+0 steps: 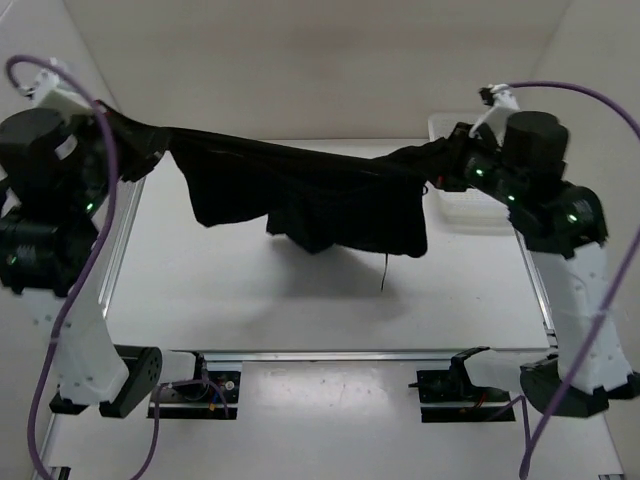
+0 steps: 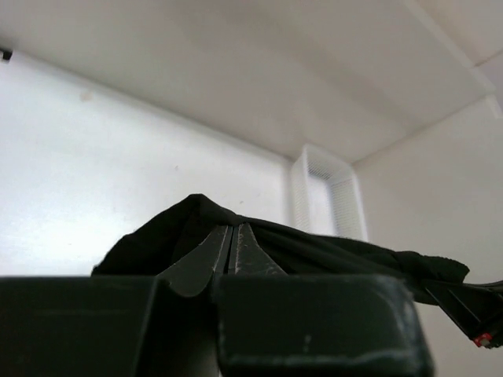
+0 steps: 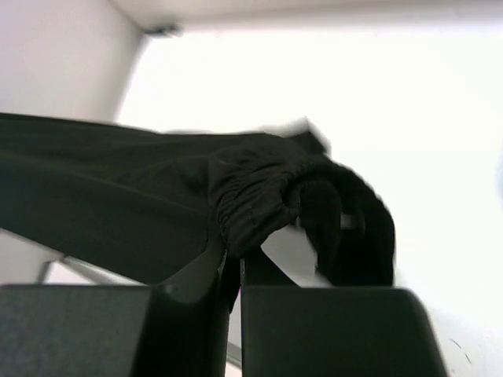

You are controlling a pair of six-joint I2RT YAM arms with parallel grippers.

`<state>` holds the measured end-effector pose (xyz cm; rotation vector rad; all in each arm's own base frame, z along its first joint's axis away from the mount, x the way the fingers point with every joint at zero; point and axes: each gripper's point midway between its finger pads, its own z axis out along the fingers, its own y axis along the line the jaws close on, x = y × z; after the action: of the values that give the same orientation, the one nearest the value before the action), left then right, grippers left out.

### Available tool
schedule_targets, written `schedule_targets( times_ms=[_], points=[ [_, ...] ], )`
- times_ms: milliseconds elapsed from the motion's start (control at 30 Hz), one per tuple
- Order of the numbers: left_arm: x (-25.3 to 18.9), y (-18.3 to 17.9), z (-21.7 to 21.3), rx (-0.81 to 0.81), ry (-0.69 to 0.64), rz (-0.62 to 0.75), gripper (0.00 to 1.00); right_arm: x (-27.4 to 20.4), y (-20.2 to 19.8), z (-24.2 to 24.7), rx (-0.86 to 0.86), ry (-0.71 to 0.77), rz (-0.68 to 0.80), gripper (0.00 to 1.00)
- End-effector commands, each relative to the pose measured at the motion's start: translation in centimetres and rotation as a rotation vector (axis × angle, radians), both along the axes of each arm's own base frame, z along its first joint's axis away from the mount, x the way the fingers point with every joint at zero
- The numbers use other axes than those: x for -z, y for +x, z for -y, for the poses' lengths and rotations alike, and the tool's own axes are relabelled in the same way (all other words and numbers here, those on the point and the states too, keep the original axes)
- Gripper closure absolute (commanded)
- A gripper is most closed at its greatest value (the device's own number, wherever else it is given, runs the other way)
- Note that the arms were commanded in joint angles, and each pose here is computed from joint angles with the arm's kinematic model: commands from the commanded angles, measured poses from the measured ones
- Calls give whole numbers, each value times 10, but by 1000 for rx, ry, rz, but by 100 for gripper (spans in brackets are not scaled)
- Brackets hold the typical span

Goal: Fold and stack the shorts
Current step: Flatten the shorts out

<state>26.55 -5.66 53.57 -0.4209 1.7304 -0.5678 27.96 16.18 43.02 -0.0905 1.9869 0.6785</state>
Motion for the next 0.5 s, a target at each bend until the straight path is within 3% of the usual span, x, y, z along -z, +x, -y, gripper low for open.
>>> schedule_targets(
  times_ms=[0, 200, 333, 467],
  points=[
    [-46, -61, -37, -176, 17, 174, 90, -35, -42, 29, 16, -27, 107, 100],
    [-69, -94, -48, -236, 6, 274, 90, -62, -75, 49, 44, -36, 176, 100],
    [-54, -56, -32, -148, 21, 195, 90, -43, -57, 59, 113, -109, 132, 100],
    [2, 11, -31, -138, 79, -5, 90, 8, -6, 54, 155, -217, 23, 100]
  ],
)
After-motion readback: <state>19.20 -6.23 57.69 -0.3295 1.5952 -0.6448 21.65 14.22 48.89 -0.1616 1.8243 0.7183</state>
